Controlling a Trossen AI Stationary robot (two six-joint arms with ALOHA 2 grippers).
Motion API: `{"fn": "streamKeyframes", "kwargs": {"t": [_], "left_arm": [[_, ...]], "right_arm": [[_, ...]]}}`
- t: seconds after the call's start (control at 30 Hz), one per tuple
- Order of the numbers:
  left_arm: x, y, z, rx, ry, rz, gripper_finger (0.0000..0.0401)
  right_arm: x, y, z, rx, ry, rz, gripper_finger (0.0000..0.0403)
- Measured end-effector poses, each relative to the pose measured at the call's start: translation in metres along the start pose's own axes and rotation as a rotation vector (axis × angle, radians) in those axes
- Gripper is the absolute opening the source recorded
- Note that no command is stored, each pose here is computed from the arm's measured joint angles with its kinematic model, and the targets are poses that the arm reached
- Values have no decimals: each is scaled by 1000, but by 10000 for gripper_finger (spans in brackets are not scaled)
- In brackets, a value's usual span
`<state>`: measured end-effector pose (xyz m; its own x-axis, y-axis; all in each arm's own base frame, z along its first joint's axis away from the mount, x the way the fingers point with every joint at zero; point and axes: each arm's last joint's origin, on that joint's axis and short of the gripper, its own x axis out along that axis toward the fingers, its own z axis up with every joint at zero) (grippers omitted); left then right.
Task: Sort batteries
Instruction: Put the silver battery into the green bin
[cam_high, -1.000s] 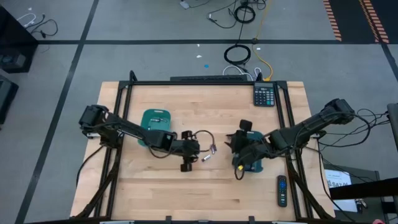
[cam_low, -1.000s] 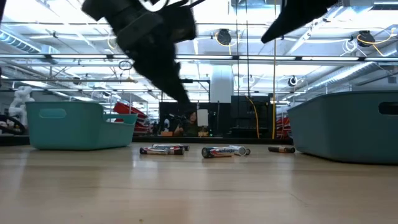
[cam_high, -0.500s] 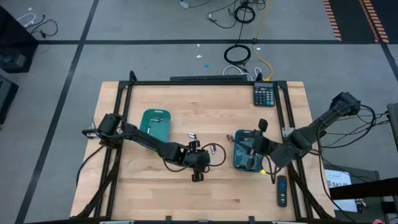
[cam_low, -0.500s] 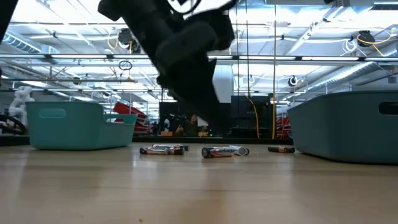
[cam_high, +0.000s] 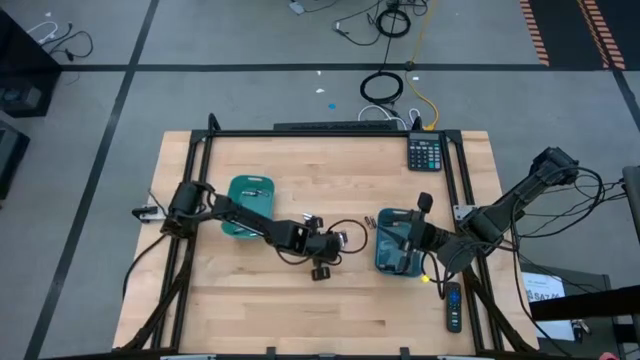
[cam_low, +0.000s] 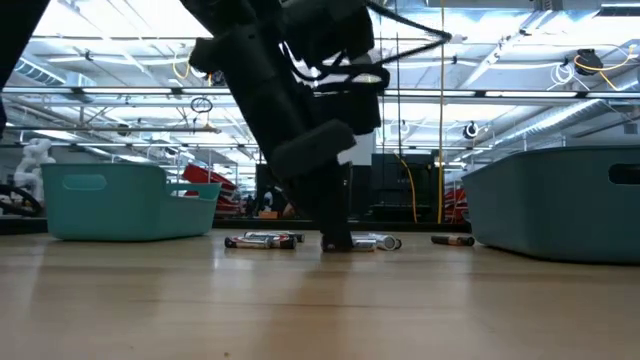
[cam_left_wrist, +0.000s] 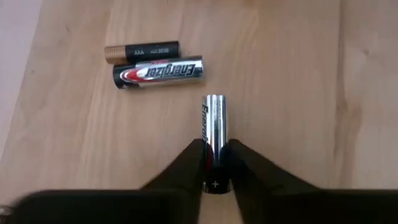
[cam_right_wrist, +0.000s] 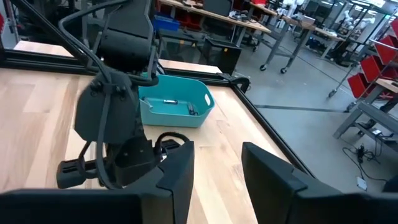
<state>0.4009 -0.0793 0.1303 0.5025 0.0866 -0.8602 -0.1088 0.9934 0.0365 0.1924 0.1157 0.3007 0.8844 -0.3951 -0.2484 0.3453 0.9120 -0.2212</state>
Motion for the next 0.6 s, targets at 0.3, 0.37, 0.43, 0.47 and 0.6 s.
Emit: {"fn": "streamKeyframes", "kwargs": {"t": [0.3,0.37,0.43,0.47,0.6], "left_arm": [[-25,6,3,30,48,18,37],[-46,7,8,40,26,47,37],[-70,10,12,42,8,73,37],[-82,12,11,40,24,87,37],[-129,28,-1,-21,123,140,37]], "right_arm": [[0,0,0,-3,0,-4,125],[-1,0,0,-4,-1,-2,125],[-2,1,-1,-7,-2,0,125],[-3,1,-1,-7,-3,0,125],[-3,2,-1,-7,-3,4,125]]}}
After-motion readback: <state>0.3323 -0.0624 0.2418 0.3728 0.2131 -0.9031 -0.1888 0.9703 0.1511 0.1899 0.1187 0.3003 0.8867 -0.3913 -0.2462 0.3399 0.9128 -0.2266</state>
